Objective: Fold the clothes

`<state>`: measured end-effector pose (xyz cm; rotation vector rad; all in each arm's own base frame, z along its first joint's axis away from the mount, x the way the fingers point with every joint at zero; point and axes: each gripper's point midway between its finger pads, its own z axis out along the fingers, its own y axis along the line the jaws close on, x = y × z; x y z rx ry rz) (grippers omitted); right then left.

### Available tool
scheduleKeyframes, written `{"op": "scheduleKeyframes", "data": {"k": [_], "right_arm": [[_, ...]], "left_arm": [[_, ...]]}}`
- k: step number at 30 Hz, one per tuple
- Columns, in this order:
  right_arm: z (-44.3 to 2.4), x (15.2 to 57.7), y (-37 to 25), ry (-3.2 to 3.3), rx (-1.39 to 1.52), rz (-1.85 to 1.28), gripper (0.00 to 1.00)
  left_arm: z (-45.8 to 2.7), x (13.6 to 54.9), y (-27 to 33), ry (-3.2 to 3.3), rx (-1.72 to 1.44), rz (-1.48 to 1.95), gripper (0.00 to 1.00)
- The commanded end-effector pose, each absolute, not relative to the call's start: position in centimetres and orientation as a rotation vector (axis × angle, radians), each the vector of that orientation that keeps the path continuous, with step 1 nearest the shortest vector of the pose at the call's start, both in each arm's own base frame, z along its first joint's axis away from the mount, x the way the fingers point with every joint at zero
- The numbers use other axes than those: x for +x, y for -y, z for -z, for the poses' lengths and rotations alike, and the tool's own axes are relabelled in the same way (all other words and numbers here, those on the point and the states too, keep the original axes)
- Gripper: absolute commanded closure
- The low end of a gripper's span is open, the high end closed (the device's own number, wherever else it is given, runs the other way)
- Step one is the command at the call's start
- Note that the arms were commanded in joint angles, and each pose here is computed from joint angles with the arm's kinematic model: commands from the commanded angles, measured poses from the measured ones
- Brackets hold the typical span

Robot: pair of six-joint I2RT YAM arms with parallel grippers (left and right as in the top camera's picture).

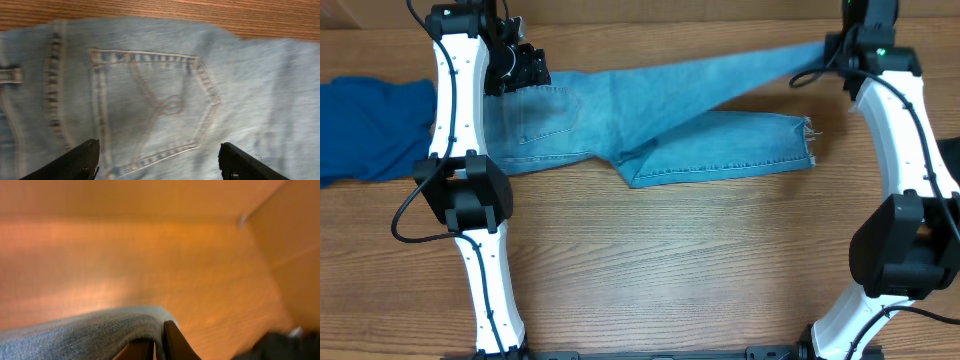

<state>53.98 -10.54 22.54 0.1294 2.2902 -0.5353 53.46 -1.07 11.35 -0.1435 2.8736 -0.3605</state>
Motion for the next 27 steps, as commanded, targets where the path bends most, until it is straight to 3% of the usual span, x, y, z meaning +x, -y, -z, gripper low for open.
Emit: {"op": "scheduleKeyframes", "data": {"k": [1,9,14,18,20,27], "right_arm": [[-25.5,54.1,11.3,-2.241,0.057,0.593,0.85],[-18.1,50.6,10.3,-2.506,-0.036,0.489,0.76],[-16.6,48.3,10.5,-2.599,0.12,0.429,0.6],[-15.0,46.7,5.8,-2.707,0.067,0.078,0.45],[-14.6,45.9,3.5,-2.742,0.067,-0.106,0.44],[-14.7,44.3,-0.2,-2.778,0.027,-0.41,0.44]], "left_arm": [[-12.8,53.7,1.4,-2.839,-0.114,0.377,0.2],[-12.8,53.7,1.4,-2.838,-0.114,0.376,0.2],[-12.7,53.5,1.3,-2.848,-0.105,0.367,0.21],[-12.5,52.6,-1.8,-2.888,-0.125,0.174,0.16],[-12.4,52.5,-3.4,-2.888,-0.175,0.165,0.08],[-13.1,54.3,-9.2,-2.751,-0.363,0.261,0.0]]}}
